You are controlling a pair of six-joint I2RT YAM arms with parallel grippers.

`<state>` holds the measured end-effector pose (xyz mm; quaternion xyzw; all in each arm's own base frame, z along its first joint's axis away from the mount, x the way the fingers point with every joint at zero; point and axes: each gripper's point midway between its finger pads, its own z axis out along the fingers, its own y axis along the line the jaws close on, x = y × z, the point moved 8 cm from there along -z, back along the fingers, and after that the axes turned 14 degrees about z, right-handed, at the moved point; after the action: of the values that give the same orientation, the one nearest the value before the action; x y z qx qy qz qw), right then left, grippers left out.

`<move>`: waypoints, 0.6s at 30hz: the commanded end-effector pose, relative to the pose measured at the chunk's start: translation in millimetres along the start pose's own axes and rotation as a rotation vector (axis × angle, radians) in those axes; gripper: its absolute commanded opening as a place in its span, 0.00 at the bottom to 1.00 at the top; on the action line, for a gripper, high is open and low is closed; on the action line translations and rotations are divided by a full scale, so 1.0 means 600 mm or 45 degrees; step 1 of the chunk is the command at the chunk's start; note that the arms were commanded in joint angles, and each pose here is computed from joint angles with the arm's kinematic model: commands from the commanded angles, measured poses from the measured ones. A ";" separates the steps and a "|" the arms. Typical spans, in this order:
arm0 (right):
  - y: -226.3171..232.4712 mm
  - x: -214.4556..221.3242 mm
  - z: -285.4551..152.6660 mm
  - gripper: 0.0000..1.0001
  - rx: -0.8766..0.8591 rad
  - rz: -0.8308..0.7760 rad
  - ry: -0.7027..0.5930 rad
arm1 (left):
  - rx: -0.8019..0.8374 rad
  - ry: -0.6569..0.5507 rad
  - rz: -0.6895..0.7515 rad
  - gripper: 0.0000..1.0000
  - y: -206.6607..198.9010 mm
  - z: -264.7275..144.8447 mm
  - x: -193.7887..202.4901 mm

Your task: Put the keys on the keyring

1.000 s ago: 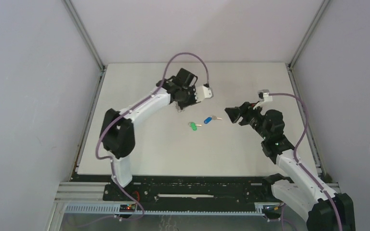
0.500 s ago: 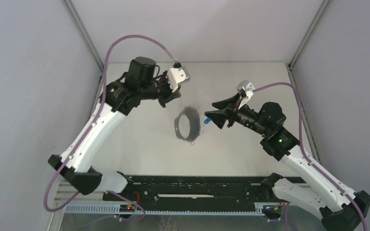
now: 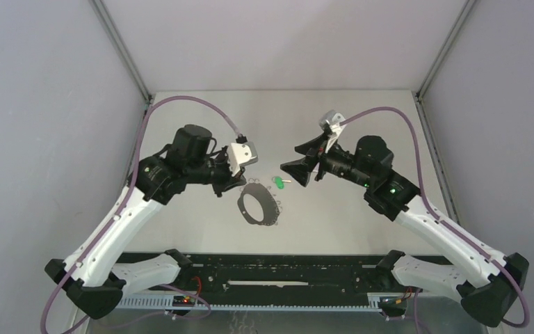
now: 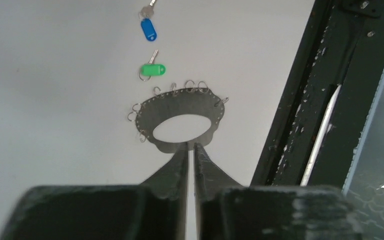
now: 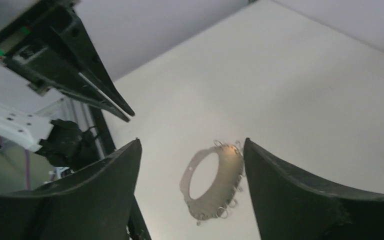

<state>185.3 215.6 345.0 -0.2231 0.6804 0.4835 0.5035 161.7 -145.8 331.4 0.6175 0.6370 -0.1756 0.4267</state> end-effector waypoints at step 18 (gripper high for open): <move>-0.071 0.172 0.097 1.00 0.610 0.248 0.181 | -0.509 0.102 -0.292 0.91 0.094 -0.018 0.042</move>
<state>202.2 258.9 230.7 -0.1137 0.8301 0.3401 0.4270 213.3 -118.9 322.1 0.4824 0.7426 -0.1002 0.4537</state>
